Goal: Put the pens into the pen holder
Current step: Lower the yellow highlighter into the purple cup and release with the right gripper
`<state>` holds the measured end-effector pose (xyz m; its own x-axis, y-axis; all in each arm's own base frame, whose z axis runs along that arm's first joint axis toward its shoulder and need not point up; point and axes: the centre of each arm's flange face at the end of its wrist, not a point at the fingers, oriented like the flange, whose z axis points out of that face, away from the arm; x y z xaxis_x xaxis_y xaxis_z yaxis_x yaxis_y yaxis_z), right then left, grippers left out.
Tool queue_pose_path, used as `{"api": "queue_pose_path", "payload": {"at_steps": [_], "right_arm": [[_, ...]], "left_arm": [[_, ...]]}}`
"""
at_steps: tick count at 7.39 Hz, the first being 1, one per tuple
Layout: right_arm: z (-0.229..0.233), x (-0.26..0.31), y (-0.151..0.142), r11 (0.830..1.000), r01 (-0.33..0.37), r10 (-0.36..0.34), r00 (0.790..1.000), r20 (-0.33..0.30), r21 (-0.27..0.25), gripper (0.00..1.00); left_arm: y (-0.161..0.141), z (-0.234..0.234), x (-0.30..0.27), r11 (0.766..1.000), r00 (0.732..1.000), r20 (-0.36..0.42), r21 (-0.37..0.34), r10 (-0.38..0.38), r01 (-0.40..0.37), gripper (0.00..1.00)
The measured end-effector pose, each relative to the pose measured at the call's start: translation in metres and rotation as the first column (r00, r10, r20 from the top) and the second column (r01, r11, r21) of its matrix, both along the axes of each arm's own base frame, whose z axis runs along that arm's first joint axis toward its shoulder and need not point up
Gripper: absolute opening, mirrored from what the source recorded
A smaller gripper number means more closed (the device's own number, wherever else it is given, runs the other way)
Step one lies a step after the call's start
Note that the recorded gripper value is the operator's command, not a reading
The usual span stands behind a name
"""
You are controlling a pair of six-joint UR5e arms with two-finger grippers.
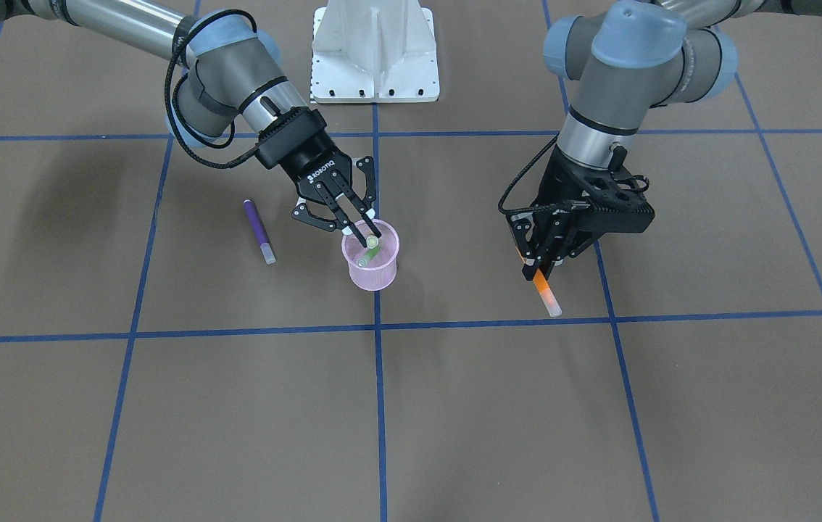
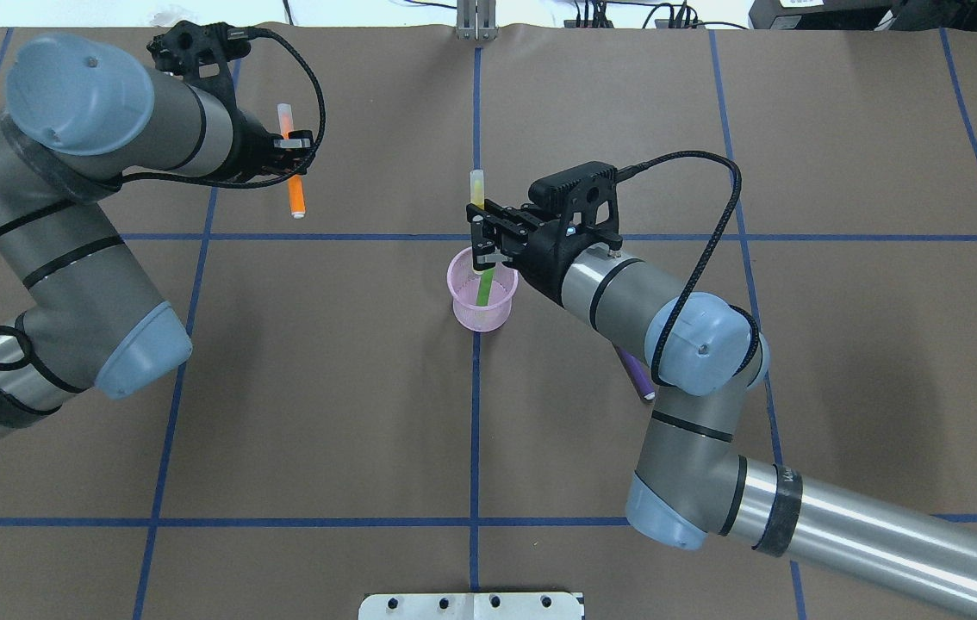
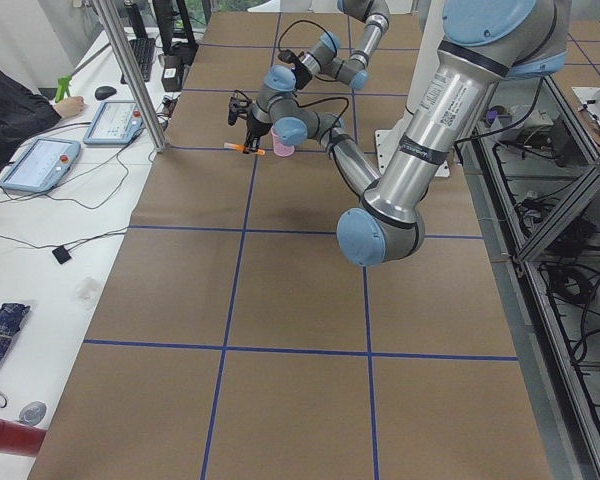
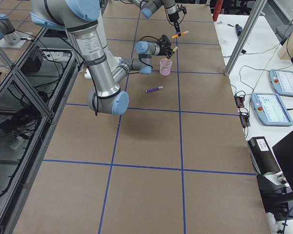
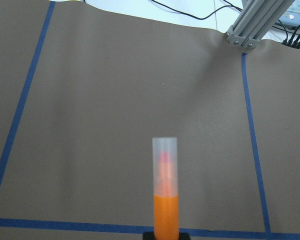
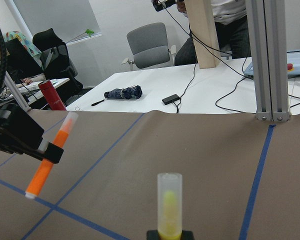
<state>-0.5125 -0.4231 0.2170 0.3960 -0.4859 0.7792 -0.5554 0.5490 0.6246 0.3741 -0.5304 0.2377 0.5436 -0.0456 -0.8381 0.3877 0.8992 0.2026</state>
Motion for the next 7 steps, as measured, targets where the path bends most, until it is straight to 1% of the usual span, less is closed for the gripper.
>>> {"api": "queue_pose_path", "payload": {"at_steps": [2, 3, 4, 5, 6, 7], "right_arm": [[0.008, -0.012, 0.006, 1.000, 0.002, -0.002, 1.000, -0.017, -0.008, 0.00], [0.011, -0.019, 0.011, 1.000, -0.001, 0.000, 1.000, -0.023, -0.012, 0.15], [0.013, -0.022, 0.014, 1.000, -0.002, 0.002, 1.000, -0.027, -0.014, 0.42], [0.013, -0.024, 0.014, 1.000, -0.003, 0.003, 1.000, -0.027, -0.014, 0.65], [0.012, -0.025, 0.014, 1.000, -0.006, 0.005, 1.000, -0.027, -0.014, 0.71], [0.013, -0.025, 0.014, 1.000, -0.007, 0.006, 1.000, -0.028, -0.015, 0.72]], "left_arm": [[-0.002, 0.005, 0.003, 1.000, 1.000, 0.008, -0.008, 0.001, -0.001, 0.00], [-0.004, 0.008, 0.004, 1.000, 1.000, 0.012, -0.012, 0.001, -0.001, 0.00], [-0.004, 0.009, 0.005, 1.000, 1.000, 0.014, -0.014, 0.001, -0.001, 0.00], [-0.004, 0.010, 0.005, 1.000, 1.000, 0.015, -0.015, 0.001, -0.001, 0.00], [-0.004, 0.010, 0.006, 1.000, 1.000, 0.015, -0.015, 0.002, -0.001, 0.00], [-0.004, 0.010, 0.006, 1.000, 1.000, 0.015, -0.015, 0.002, -0.001, 0.00]]}}
